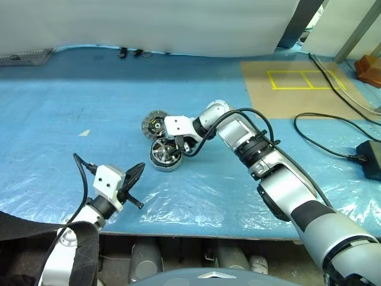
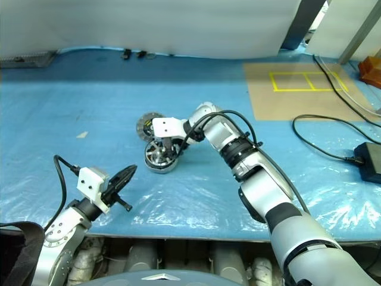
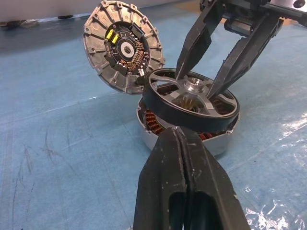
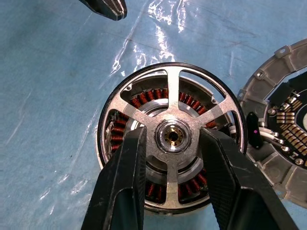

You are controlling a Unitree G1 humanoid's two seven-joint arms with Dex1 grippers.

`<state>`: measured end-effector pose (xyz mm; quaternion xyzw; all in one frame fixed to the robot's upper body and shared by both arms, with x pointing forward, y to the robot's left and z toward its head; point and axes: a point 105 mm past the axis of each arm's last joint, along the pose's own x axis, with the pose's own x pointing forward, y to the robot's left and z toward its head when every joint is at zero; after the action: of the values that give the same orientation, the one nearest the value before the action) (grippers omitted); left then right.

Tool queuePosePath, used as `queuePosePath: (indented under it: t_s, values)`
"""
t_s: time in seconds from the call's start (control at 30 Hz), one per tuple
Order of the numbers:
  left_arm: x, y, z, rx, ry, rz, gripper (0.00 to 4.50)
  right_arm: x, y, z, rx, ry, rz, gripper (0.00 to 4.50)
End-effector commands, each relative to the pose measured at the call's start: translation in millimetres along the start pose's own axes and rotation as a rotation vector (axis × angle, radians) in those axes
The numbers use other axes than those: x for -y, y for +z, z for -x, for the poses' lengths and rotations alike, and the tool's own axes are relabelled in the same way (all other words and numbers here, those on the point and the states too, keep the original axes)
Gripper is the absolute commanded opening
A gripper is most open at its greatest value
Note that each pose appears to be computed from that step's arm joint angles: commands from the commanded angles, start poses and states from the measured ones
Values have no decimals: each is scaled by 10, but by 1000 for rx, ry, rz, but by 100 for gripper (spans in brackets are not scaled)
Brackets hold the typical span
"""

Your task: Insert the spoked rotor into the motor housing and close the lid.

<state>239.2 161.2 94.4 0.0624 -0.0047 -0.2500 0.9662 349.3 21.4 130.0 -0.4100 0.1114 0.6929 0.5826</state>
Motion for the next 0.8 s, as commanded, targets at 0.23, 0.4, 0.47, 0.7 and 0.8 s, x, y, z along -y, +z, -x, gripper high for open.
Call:
queuePosePath:
  t_s: [0.23,0.4,0.47,0.7,0.8]
  values:
    - [-39,86,-13,27,-10,-32,0,-2,-61,-14,-39,-8,48,172]
    - [-12,88,-32,30,-19,-28,0,24,37,-20,18,-26,23,231]
    - [-14,85,-29,27,-21,-29,0,52,148,49,78,-23,-15,297]
    - [-29,78,-34,22,-25,-33,0,103,348,178,219,-26,-139,234]
    - [-32,92,-45,26,-27,-36,0,103,353,136,276,-47,-219,129]
